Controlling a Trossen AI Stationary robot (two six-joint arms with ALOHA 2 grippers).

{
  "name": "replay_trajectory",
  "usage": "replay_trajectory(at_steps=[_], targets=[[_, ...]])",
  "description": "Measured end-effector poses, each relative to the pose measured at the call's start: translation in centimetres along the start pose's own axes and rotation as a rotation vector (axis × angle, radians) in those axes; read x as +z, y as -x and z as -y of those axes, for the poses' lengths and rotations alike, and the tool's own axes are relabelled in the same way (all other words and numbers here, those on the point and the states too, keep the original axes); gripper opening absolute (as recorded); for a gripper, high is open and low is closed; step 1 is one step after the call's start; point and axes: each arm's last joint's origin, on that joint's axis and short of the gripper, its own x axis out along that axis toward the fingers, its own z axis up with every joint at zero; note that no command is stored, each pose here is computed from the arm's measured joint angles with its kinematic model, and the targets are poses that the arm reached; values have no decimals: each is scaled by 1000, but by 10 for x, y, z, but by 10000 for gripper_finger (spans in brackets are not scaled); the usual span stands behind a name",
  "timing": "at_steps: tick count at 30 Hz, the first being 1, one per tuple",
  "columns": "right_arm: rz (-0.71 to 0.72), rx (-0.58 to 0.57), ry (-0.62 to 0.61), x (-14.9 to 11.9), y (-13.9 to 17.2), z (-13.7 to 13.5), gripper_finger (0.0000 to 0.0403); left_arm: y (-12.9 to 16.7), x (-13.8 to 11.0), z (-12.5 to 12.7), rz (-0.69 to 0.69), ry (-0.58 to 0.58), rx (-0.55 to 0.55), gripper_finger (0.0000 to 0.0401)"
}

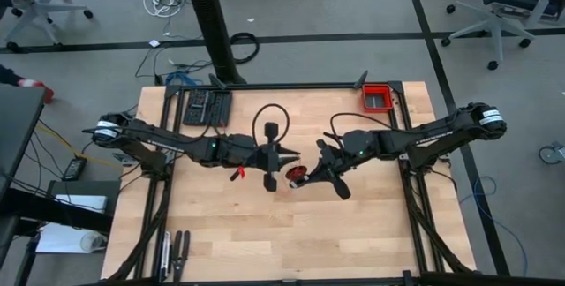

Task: Coil cords
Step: Coil the red wire on the black spool

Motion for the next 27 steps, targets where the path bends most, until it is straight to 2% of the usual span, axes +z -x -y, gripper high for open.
replay_trajectory(at_steps=[4,12,20,27], targets=[[0,27,-3,0,0,-1,1,0,-1,0,-12,0,10,72],[8,87,1,2,0,-3,1,0,1,0,1,8,14,74],[19,131,8,3,-1,-4,1,-4,1,2,55,68,-52,65],[119,221,109,12,-5,-7,1,-11,-1,6,96,110,-76,54]])
